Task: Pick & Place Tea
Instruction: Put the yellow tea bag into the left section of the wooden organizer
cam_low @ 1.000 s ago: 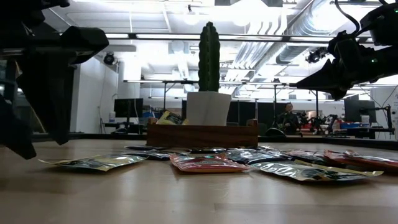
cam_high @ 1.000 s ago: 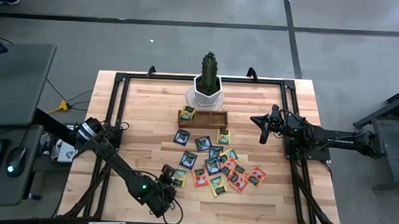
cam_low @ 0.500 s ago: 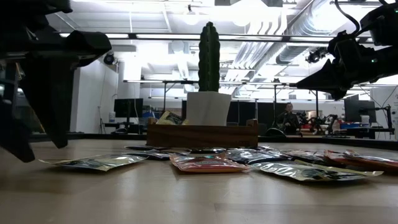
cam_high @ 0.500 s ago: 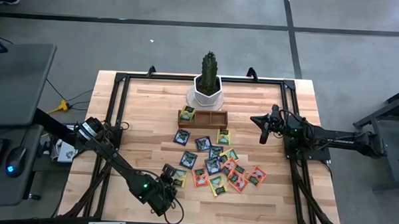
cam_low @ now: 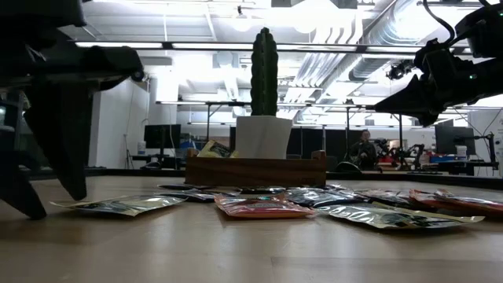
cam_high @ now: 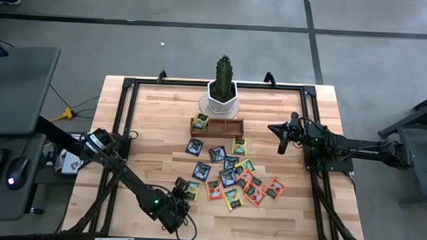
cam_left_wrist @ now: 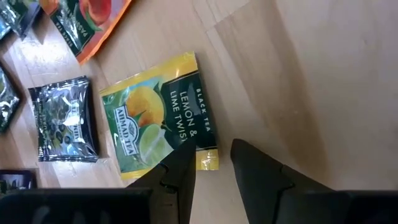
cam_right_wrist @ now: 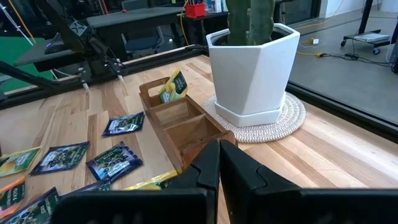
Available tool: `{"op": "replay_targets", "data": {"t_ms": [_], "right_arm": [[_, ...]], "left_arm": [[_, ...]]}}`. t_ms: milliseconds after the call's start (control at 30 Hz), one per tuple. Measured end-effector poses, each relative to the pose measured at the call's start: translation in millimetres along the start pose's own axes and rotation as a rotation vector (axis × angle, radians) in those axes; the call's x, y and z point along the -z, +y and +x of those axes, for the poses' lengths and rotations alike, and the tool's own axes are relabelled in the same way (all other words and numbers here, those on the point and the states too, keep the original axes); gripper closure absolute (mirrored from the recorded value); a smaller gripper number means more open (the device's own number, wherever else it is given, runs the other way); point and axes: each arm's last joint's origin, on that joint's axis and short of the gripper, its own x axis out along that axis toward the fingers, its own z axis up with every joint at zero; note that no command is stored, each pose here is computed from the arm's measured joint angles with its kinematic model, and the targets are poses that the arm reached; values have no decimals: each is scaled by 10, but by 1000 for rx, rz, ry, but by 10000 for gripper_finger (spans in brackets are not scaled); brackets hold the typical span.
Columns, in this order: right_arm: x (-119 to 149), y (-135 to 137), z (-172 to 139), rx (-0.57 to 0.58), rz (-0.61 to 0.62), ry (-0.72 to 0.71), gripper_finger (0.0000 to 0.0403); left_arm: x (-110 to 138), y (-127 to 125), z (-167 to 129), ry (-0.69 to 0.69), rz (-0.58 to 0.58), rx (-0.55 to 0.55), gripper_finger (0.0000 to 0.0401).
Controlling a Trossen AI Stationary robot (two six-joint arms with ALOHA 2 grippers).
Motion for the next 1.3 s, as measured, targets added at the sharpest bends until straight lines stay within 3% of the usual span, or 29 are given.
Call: {"op": "replay_targets", "data": {"t_ms": [167,600,1000,1300], "right_arm": [[0,0,0,0,0,0,398],[0,0,0,0,0,0,396],[0,0,0,0,0,0,396],[0,0,0,0,0,0,396]], "left_arm": [[-7,27,17,-7,-53,-34,293],[4,40,32,-7,-46,-99,293],[29,22,176,34,-67,-103,293],[19,3,252,25,-146,-102,298]]}}
